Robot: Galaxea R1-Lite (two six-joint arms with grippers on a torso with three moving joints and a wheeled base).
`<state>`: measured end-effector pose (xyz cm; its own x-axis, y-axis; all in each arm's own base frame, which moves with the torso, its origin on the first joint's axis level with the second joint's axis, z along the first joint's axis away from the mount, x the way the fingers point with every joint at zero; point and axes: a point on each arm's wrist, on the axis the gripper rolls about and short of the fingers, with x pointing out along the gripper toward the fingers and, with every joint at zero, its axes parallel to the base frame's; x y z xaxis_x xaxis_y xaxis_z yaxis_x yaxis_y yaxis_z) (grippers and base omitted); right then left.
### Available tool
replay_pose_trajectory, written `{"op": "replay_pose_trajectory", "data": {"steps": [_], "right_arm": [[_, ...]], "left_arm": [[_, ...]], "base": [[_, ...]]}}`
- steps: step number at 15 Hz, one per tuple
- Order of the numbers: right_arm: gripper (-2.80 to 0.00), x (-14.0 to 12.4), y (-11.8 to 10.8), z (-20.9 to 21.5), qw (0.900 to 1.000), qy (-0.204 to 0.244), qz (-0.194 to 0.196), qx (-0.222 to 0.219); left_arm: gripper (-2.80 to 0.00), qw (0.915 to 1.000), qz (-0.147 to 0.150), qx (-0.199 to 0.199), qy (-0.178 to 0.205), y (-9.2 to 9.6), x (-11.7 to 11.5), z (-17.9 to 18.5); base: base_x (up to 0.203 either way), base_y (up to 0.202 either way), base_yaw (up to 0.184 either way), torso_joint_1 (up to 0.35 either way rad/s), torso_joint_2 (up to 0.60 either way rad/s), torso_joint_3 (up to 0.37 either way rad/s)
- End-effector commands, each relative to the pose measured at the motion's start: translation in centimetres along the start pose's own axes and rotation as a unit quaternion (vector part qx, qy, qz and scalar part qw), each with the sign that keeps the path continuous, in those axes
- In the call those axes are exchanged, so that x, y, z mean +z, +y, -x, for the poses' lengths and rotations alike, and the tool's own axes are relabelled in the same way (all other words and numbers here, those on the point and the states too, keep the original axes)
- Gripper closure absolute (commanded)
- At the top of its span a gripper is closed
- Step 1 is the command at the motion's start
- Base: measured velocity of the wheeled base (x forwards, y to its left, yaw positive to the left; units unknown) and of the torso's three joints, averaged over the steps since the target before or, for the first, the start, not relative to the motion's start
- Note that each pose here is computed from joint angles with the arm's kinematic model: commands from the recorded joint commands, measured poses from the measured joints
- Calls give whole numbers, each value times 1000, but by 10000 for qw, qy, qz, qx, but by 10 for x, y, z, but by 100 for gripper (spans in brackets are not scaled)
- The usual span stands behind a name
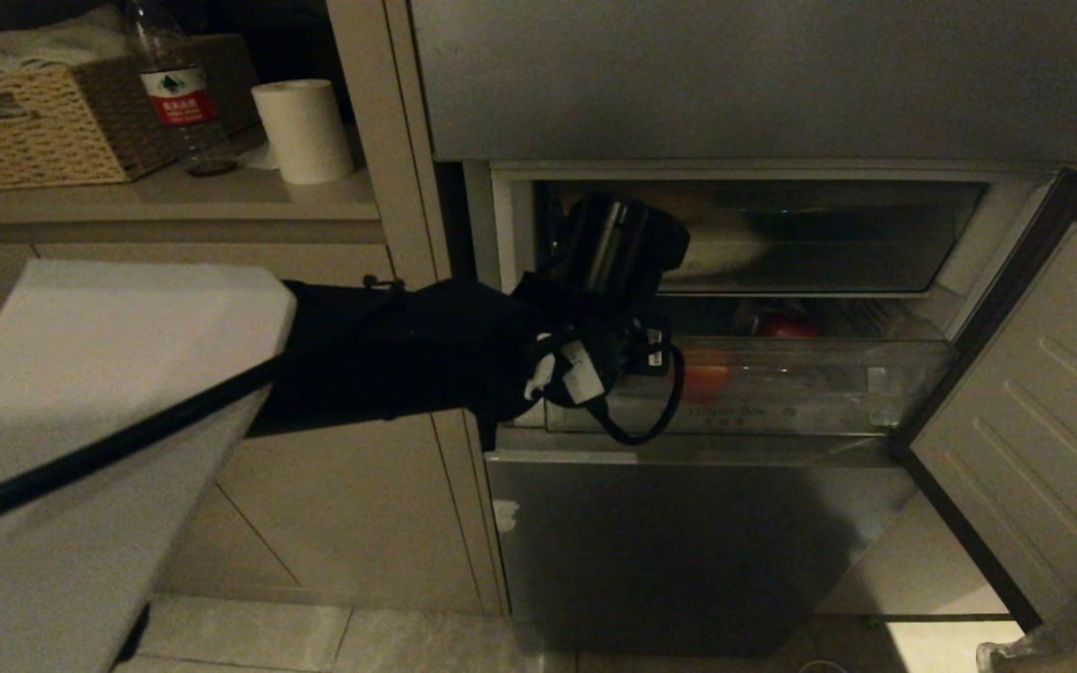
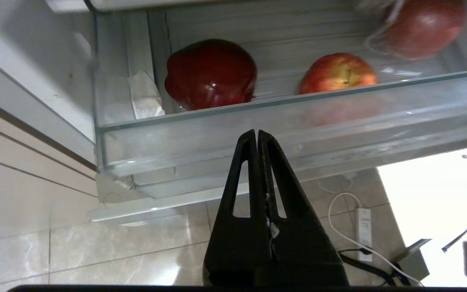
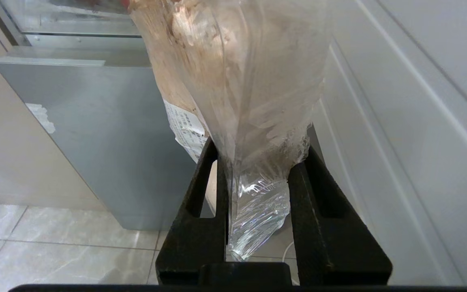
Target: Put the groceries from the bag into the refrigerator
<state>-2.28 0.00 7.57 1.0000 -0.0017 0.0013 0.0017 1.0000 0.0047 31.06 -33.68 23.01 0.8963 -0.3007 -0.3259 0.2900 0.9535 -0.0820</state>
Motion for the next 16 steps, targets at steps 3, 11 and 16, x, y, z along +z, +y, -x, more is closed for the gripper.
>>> {"op": "replay_pose_trajectory", "data": {"steps": [3, 11, 16], "right_arm": [[0, 0, 0, 0, 10000, -1, 0, 1], [0, 0, 0, 0, 10000, -7, 0, 1], [0, 0, 0, 0, 10000, -2, 0, 1]], "left_arm": [[0, 10000, 28, 81, -5, -3, -16, -23], [0, 9995, 98, 256, -166, 2, -31, -50], [0, 9993, -30, 354, 98, 8, -35, -51]], "base": [[0, 0, 0, 0, 0, 0], [0, 0, 0, 0, 0, 0], [0, 0, 0, 0, 0, 0]]}}
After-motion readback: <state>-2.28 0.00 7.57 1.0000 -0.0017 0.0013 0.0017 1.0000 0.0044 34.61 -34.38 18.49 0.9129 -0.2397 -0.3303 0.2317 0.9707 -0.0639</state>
